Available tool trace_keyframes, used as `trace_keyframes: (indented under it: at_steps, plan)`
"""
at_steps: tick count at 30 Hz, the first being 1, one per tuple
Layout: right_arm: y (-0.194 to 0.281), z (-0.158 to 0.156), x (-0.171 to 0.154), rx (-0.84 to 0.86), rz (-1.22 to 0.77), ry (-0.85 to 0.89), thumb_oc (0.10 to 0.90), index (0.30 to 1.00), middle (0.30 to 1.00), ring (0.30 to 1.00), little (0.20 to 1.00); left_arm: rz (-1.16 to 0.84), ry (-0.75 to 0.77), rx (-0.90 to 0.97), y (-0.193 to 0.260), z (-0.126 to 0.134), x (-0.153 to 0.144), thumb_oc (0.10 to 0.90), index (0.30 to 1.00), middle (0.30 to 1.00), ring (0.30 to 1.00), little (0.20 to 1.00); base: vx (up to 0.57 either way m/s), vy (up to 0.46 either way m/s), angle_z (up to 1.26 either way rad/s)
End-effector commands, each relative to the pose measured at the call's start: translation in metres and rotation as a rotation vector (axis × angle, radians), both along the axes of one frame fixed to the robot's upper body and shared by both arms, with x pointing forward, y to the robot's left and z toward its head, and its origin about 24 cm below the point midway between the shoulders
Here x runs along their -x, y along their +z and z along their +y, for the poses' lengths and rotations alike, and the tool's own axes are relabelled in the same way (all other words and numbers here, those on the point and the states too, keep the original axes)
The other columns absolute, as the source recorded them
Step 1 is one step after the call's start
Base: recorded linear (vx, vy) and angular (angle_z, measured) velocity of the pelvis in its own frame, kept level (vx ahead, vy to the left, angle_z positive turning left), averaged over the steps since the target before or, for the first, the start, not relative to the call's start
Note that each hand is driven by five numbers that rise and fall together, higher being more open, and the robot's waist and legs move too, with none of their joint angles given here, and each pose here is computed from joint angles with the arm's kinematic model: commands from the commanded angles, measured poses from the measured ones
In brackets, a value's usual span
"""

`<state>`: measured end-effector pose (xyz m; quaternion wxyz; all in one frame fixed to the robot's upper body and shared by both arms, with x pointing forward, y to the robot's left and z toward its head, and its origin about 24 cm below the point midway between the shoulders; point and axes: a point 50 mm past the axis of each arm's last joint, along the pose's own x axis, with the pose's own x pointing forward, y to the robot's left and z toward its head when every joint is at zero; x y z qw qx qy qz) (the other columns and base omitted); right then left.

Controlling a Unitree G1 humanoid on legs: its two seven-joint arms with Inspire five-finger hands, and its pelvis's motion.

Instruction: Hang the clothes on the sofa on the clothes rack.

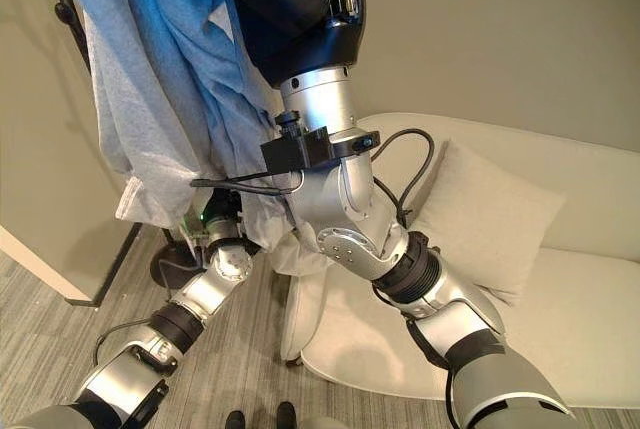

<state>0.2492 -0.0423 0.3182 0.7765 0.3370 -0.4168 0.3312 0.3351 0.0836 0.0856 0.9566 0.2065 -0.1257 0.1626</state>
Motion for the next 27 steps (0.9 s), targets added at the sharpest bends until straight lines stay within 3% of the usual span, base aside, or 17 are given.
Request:
trace_keyframes:
  at_steps: [1,9,14,17,19,20,27]
  plan:
    - [0.024,-0.02,0.01,-0.114,-0.113,-0.012,0.4,0.3,0.3,0.3,0.3,-0.267,-0.194,0.051,0.061,-0.036,-0.006,0.4,0.3,0.3,0.3,0.3,0.0,0.0,0.0]
    - [0.026,-0.037,0.002,-0.12,-0.115,-0.092,0.4,0.3,0.3,0.3,0.3,-0.323,-0.255,-0.026,0.065,-0.028,0.003,0.4,0.3,0.3,0.3,0.3,0.0,0.013,0.0]
    - [0.026,-0.062,0.0,-0.095,-0.137,-0.194,0.4,0.3,0.3,0.3,0.3,-0.389,-0.266,-0.131,0.073,-0.003,0.012,0.4,0.3,0.3,0.3,0.3,-0.02,0.039,0.0]
    - [0.022,-0.082,-0.003,-0.077,-0.137,-0.297,0.4,0.3,0.3,0.3,0.3,-0.494,-0.165,-0.187,0.091,0.037,0.023,0.4,0.3,0.3,0.3,0.3,-0.03,0.021,-0.01]
    - [0.022,-0.086,-0.004,-0.074,-0.133,-0.318,0.4,0.3,0.3,0.3,0.3,-0.52,-0.133,-0.198,0.096,0.046,0.025,0.4,0.3,0.3,0.3,0.3,-0.06,0.019,-0.07]
    - [0.019,-0.094,-0.006,-0.078,-0.122,-0.348,0.4,0.3,0.3,0.3,0.3,-0.584,-0.043,-0.226,0.107,0.068,0.033,0.4,0.3,0.3,0.3,0.3,-0.03,0.011,-0.1]
    - [0.012,-0.112,-0.002,-0.042,-0.142,-0.4,0.4,0.3,0.3,0.3,0.3,-0.795,0.172,-0.31,0.144,0.111,0.055,0.4,0.3,0.3,0.3,0.3,-0.09,0.002,-0.02]
